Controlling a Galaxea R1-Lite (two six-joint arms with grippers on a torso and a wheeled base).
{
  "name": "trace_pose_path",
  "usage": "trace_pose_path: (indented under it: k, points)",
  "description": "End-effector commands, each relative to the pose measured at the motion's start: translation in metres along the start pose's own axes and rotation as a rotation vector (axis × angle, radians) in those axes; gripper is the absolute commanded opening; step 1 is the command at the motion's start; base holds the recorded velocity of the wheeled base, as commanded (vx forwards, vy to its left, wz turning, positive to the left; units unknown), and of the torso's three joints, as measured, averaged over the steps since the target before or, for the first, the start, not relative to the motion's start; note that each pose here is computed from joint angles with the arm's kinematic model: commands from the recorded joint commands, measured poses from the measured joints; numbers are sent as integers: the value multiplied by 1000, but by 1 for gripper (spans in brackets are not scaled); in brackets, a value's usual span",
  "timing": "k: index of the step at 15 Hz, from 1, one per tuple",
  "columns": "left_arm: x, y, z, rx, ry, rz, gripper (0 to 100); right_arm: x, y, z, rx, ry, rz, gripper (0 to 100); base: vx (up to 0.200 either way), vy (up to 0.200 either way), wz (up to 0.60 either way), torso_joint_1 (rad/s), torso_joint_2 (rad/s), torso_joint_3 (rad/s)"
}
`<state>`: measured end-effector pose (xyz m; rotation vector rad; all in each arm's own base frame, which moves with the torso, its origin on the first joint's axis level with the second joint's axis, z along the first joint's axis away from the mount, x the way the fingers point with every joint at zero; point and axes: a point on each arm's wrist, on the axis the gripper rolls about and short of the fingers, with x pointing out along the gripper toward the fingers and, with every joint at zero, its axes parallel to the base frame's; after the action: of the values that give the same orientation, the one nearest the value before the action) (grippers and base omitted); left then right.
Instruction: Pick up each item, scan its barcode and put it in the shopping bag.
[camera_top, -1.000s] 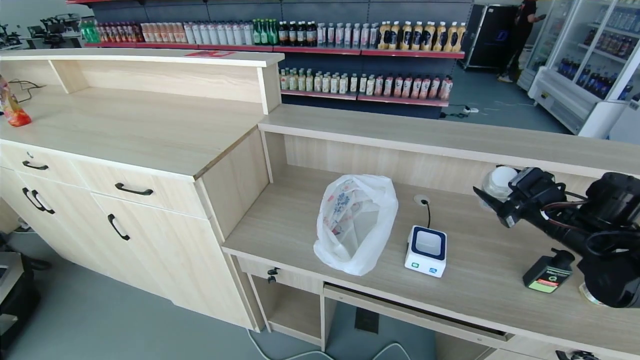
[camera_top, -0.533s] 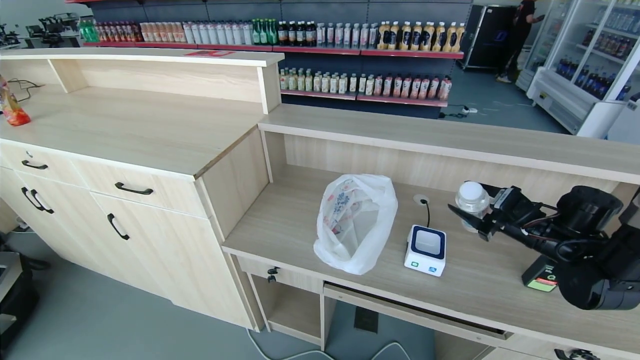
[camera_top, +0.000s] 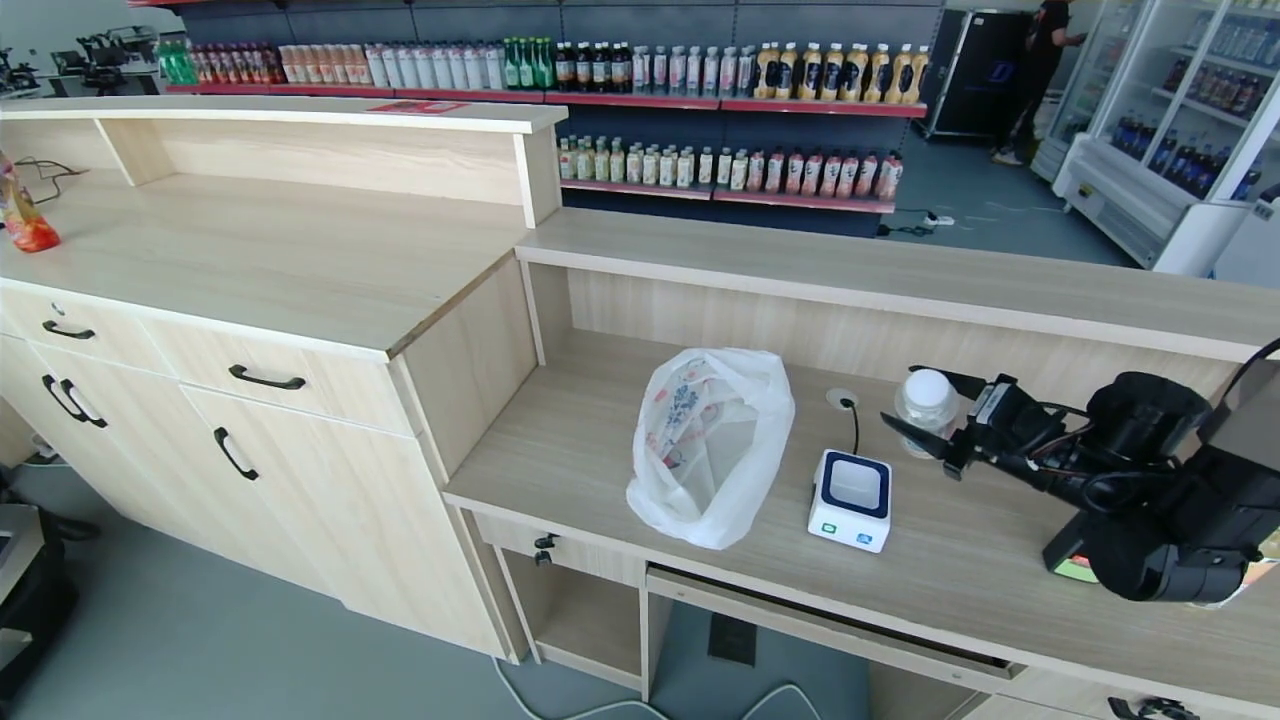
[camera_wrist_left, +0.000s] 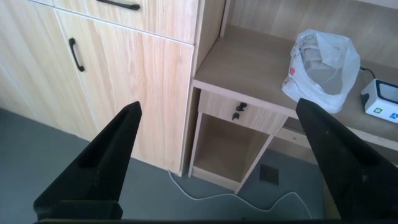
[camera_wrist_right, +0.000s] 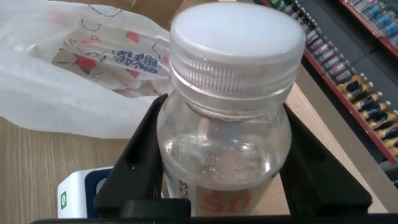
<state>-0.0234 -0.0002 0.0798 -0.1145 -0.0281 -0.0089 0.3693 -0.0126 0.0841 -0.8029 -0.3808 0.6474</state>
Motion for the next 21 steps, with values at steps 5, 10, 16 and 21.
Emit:
trace_pose_path:
  k: [5, 10, 16, 21]
  points:
    - [0, 0, 0, 0, -1, 1, 100, 18, -1, -20, -5, -53, 23, 0, 0, 0, 0, 0, 0, 0]
    - [0, 0, 0, 0, -1, 1, 100, 24, 3, -25, 25, -111, 81, 0, 0, 0, 0, 0, 0, 0]
    - [0, 0, 0, 0, -1, 1, 100, 29, 6, -35, 29, -114, 86, 0, 0, 0, 0, 0, 0, 0]
    - [0, 0, 0, 0, -1, 1, 100, 30, 10, -38, 51, -113, 96, 0, 0, 0, 0, 0, 0, 0]
